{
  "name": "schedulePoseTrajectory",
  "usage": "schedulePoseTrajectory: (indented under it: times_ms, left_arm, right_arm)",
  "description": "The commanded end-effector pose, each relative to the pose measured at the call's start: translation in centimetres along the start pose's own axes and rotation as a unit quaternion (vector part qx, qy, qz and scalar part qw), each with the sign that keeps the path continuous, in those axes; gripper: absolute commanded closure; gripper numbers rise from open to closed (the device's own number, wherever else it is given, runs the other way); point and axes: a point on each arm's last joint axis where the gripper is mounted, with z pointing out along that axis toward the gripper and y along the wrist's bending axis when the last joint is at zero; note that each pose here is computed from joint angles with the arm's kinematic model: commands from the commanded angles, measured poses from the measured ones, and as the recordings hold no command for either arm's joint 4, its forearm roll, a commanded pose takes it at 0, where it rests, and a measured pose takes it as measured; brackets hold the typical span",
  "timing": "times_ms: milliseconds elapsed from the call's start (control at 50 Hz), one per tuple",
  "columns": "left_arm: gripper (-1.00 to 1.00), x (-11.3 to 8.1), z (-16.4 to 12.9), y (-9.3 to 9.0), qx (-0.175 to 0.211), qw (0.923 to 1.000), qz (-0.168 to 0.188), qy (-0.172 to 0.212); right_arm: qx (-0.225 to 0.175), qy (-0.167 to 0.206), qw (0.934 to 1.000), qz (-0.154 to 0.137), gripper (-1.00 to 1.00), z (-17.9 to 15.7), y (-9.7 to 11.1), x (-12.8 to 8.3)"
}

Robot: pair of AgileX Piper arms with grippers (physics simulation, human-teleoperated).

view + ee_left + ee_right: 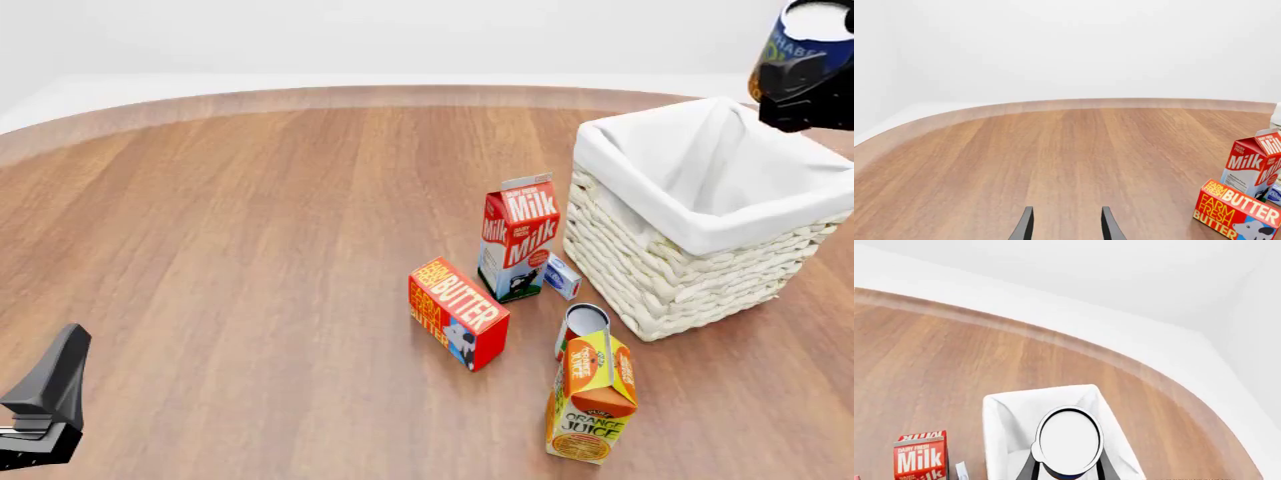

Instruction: Pick up the alphabet soup, and put it in the basket.

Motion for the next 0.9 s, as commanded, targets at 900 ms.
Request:
schedulePoseTrajectory:
  times_ms: [900]
  left_arm:
    - [-1.0,0.0,0.0,0.0,0.0,1.0,0.0,0.0]
  right_arm:
    - [-0.027,0.091,0.9952,-0.023,1.0,6.1,0.5,2.1]
